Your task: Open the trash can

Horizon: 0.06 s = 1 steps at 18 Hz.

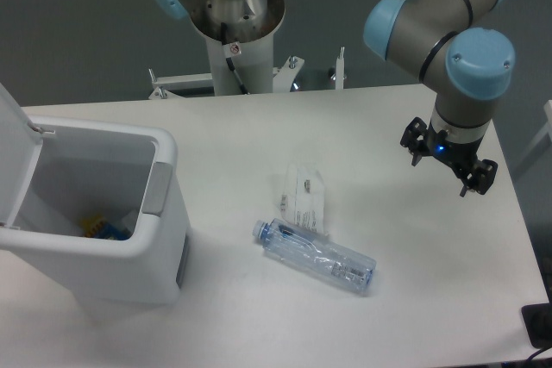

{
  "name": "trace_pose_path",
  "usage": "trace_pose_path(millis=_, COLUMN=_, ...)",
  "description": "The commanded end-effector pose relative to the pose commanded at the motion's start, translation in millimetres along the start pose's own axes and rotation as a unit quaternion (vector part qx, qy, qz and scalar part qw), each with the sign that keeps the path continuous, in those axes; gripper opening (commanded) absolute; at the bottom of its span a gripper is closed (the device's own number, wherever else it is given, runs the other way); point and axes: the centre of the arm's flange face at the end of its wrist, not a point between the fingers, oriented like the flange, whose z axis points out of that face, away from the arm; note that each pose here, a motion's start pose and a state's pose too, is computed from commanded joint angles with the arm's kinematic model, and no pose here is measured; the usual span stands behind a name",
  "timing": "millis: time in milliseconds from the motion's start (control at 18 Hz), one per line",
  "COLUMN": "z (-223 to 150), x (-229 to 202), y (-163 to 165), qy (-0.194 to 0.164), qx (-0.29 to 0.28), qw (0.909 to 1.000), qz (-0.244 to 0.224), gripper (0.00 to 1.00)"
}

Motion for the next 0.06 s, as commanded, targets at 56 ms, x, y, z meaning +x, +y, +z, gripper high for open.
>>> trace_pose_path(millis=56, z=0.3, x=-0.5, y=-0.2, qy=0.000, qx=0.001, qw=1.0000, qz=0.000, gripper=1.00)
